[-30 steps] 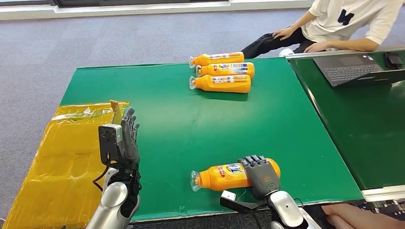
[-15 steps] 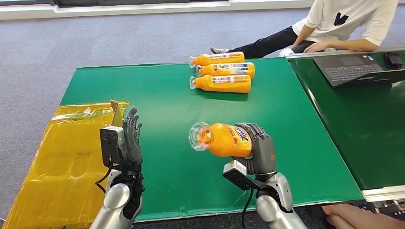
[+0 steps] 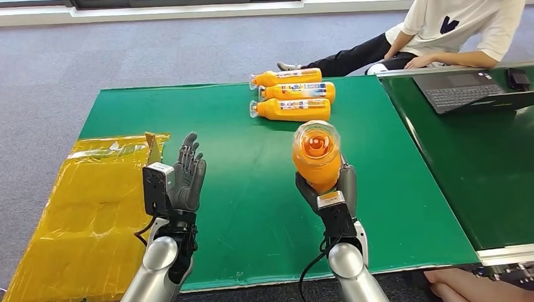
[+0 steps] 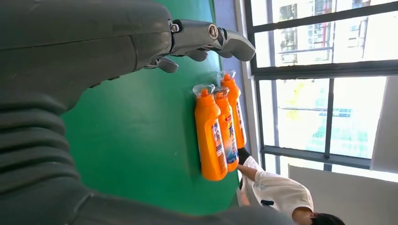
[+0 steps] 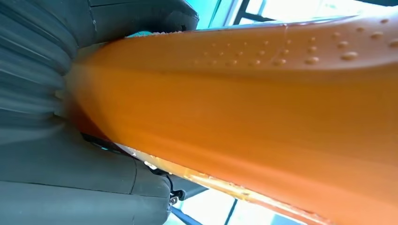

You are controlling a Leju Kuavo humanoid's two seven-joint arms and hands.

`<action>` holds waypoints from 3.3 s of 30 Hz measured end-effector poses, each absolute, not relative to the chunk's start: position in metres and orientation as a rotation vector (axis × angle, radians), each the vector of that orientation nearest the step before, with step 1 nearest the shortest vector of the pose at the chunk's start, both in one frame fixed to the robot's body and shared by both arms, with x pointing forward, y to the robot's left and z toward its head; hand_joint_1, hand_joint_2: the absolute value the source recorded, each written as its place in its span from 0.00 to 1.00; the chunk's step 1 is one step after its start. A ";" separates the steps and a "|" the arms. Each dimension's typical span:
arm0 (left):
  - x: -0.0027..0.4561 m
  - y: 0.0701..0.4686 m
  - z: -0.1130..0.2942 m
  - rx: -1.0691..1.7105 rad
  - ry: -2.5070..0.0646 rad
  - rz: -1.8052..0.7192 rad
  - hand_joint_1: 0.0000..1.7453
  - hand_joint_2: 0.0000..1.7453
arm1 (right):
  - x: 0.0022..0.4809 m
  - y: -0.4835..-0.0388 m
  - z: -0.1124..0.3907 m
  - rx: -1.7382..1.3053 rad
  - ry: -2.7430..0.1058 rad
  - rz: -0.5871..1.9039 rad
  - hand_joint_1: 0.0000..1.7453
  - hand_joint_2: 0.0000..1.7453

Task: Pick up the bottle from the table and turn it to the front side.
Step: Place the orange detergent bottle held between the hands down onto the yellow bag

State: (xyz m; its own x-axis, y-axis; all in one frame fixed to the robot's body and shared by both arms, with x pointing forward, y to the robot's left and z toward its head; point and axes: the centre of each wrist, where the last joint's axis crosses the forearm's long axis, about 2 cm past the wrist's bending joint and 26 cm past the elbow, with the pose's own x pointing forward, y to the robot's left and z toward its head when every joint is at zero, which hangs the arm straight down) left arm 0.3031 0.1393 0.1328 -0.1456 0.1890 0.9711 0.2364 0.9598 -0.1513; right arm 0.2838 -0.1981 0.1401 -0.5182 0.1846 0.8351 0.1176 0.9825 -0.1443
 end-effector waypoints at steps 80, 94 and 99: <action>0.296 0.125 0.147 -0.469 -1.649 -0.324 0.00 1.00 | 0.320 -0.177 0.131 0.096 -1.762 0.461 1.00 1.00; 0.297 0.121 0.141 -0.432 -1.623 -0.266 0.00 1.00 | 0.319 -0.156 0.121 0.305 -1.654 0.271 1.00 1.00; 0.297 0.121 0.141 -0.432 -1.621 -0.265 0.00 1.00 | 0.319 -0.155 0.121 0.305 -1.652 0.271 1.00 1.00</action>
